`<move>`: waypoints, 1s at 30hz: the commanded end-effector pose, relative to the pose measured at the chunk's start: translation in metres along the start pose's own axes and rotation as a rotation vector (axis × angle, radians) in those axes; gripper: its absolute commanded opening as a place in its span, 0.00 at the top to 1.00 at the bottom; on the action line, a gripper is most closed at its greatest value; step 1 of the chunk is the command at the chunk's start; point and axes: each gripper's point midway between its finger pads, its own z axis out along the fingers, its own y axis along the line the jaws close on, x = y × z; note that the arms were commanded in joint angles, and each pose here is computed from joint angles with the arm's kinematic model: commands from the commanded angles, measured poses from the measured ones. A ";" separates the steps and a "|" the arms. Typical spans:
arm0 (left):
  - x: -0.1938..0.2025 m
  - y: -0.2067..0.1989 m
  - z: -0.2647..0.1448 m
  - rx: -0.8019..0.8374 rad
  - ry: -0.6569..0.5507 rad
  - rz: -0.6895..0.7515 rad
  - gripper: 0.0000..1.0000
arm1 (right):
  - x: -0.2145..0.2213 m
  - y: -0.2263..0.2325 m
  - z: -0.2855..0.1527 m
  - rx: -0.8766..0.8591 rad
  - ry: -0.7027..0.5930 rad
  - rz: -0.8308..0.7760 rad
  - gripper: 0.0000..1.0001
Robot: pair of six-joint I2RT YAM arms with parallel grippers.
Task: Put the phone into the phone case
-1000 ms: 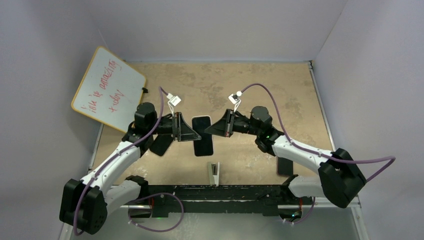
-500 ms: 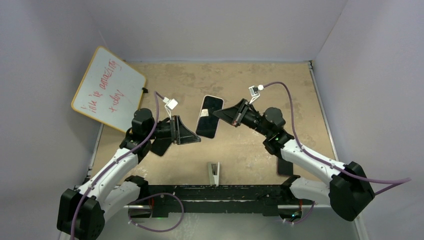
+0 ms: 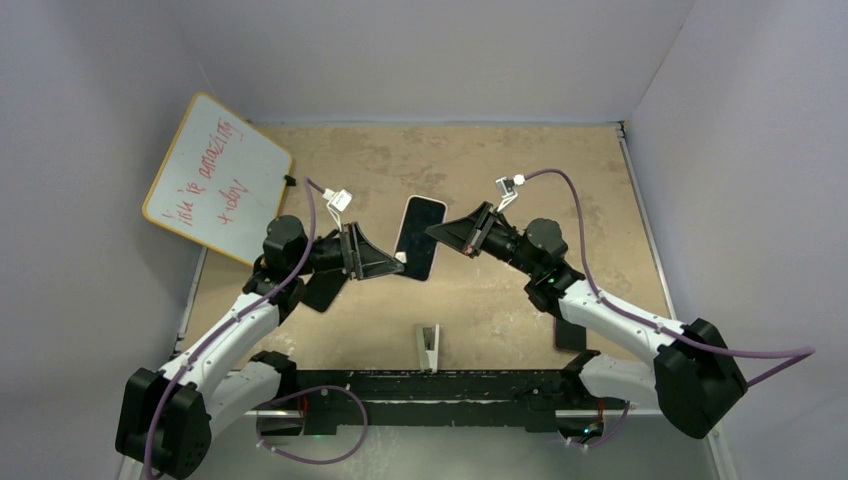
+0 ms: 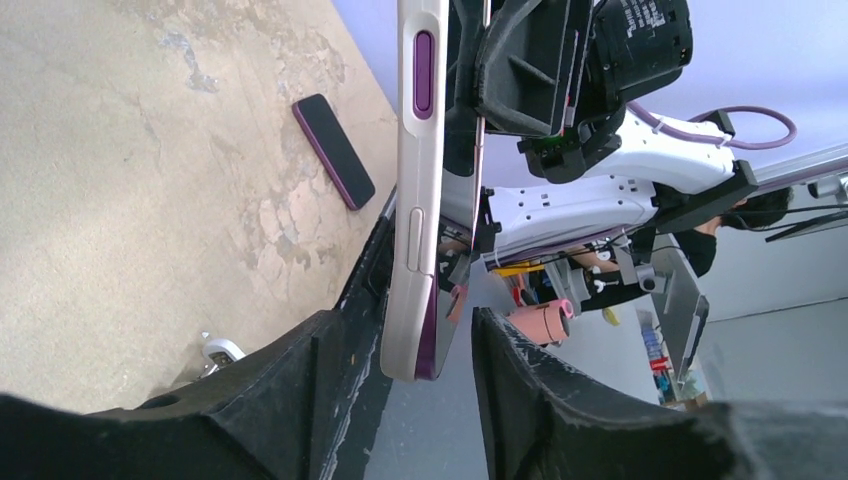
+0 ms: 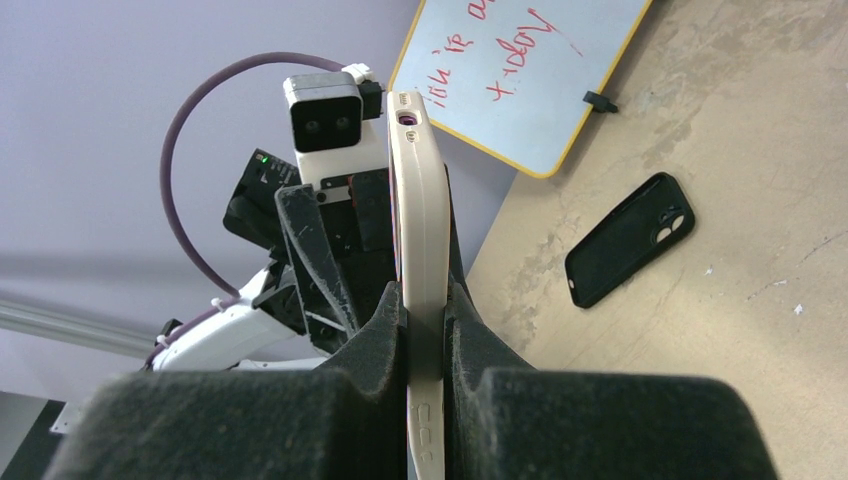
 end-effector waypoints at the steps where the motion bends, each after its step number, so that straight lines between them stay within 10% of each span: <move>1: -0.007 -0.006 0.002 0.035 -0.032 0.018 0.53 | -0.017 0.034 0.000 -0.124 -0.069 -0.026 1.00; 6: -0.006 0.010 0.004 -0.040 -0.007 -0.001 0.99 | -0.013 0.025 0.001 -0.105 -0.053 -0.032 1.00; 16: 0.000 0.045 -0.002 -0.263 0.036 -0.046 1.00 | -0.006 0.004 0.006 -0.027 -0.014 -0.094 1.00; 23: -0.008 0.033 -0.005 -0.236 -0.012 0.039 0.49 | 0.004 0.013 0.006 -0.064 0.066 -0.090 1.00; 30: -0.013 0.028 0.004 -0.146 -0.017 0.067 0.42 | 0.020 0.028 0.005 -0.168 0.169 -0.098 1.00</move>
